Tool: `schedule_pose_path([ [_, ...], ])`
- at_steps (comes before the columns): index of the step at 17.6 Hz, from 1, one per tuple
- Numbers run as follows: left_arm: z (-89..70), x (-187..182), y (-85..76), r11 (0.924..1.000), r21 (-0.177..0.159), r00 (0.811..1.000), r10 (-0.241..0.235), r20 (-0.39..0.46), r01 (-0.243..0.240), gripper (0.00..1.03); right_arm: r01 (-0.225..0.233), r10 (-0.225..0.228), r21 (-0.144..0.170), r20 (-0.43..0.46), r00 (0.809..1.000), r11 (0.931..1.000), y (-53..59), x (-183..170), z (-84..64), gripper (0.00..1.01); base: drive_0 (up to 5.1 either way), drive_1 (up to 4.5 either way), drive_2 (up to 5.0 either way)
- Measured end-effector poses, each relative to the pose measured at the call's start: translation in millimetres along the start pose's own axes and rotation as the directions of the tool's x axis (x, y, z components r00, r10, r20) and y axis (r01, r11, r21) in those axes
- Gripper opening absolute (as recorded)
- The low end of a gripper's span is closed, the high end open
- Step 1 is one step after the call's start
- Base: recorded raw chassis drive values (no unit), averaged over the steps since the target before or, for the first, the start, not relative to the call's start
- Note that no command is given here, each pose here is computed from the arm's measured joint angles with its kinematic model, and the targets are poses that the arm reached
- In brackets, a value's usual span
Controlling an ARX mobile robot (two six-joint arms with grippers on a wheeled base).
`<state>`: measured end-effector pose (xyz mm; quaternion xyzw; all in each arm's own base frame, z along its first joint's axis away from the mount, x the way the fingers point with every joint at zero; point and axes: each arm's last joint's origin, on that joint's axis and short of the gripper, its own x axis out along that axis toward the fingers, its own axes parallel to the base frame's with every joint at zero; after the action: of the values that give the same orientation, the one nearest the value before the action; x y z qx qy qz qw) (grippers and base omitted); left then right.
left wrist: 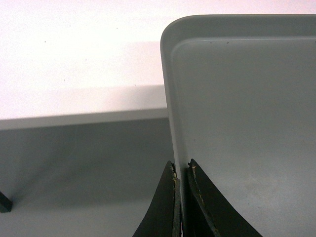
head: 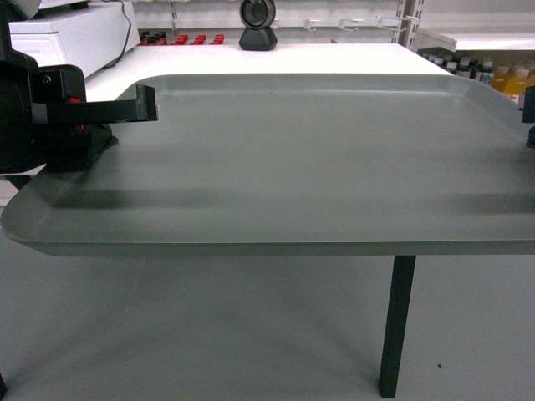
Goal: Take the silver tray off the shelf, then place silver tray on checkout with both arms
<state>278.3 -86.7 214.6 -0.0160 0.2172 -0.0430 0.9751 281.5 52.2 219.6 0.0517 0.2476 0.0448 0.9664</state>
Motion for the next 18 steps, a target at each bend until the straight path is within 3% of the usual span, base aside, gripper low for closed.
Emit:
schedule_pose_path([
  [12,0.1,0.2,0.0,1.0000,0.000,1.000,0.001,0.002,-0.001,0.04,0.001,-0.001,0.000,0.004,1.000,1.0000,0.1,-0.2,0.5,0.03,-0.1,4.21,-4.3],
  [18,-1.2,1.1,0.0,1.0000,0.002,1.000,0.001,-0.008,-0.001,0.04,0.003,-0.003,-0.001,-0.009,1.000,1.0000,-0.2,1.1,-1.3,0.03,0.0,0.00,0.0],
])
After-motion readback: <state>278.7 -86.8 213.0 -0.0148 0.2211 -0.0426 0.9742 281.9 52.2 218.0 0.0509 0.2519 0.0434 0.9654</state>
